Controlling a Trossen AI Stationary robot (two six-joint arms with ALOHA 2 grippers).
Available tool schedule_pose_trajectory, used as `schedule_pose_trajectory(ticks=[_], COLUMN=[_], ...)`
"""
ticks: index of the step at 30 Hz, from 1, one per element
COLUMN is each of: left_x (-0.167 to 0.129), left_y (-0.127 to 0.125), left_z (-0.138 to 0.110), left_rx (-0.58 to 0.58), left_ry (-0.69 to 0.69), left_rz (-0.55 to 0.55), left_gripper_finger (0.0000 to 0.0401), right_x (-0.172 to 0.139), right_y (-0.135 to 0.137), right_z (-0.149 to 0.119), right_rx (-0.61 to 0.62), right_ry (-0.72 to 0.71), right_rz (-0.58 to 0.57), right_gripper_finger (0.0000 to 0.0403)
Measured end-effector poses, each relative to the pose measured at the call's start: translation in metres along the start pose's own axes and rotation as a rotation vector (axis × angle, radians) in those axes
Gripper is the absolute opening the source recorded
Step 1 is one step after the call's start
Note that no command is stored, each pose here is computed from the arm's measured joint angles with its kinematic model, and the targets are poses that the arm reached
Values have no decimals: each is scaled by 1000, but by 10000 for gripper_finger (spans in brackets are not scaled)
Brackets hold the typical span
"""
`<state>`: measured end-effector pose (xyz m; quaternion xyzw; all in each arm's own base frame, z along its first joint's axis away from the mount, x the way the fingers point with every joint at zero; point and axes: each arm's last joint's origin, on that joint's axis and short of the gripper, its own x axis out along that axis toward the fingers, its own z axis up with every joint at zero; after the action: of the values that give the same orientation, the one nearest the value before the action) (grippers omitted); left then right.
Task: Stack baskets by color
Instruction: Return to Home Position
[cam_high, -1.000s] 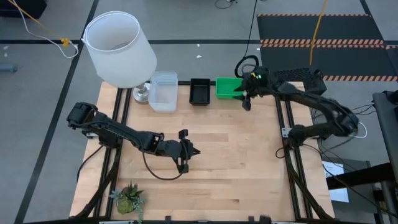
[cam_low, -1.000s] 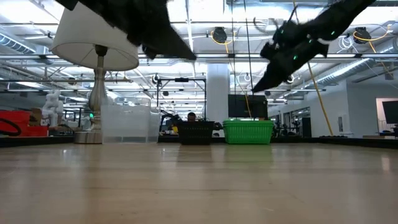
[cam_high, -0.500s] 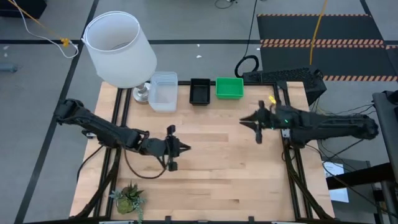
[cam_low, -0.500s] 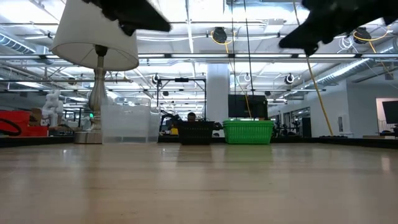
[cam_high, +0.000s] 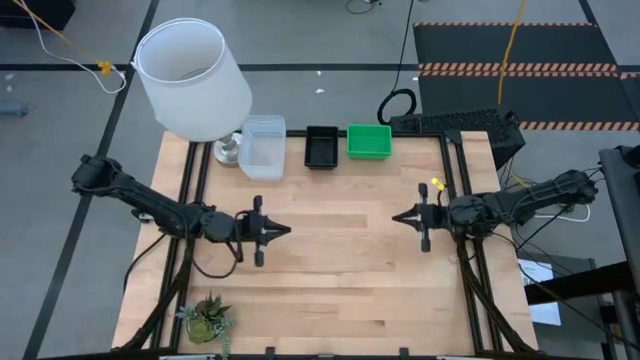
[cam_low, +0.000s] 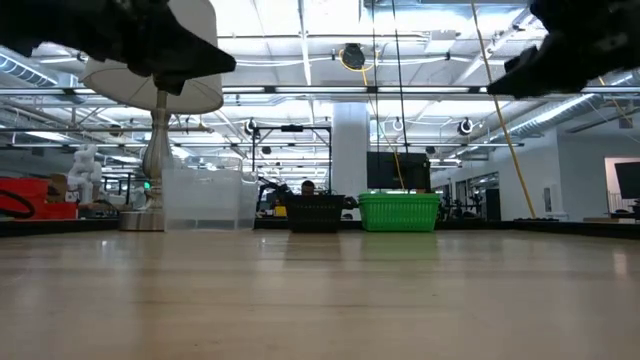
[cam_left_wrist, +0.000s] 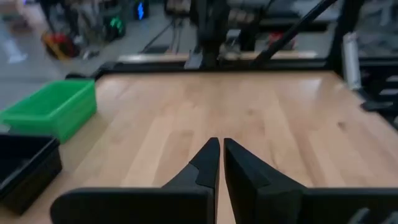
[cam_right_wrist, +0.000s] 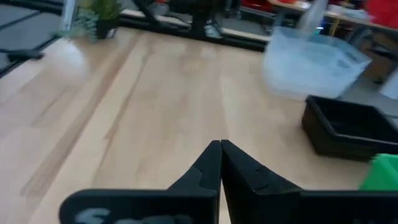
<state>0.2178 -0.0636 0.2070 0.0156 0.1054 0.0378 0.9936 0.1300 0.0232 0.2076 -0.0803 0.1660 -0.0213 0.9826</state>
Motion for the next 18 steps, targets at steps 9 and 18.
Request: schedule_pose_trajectory(ticks=[9, 18], left_x=[-11, -16], left_y=[30, 51], left_z=[-28, -47], left_rx=[-13, 0], left_ry=[-115, -119], left_rz=[-3, -79], left_gripper_finger=[7, 3], right_x=[4, 3], right_y=[7, 8], right_z=[-39, -54], right_rx=[-16, -24], right_ry=[-62, -175], right_rz=[148, 163], right_gripper_finger=[1, 1])
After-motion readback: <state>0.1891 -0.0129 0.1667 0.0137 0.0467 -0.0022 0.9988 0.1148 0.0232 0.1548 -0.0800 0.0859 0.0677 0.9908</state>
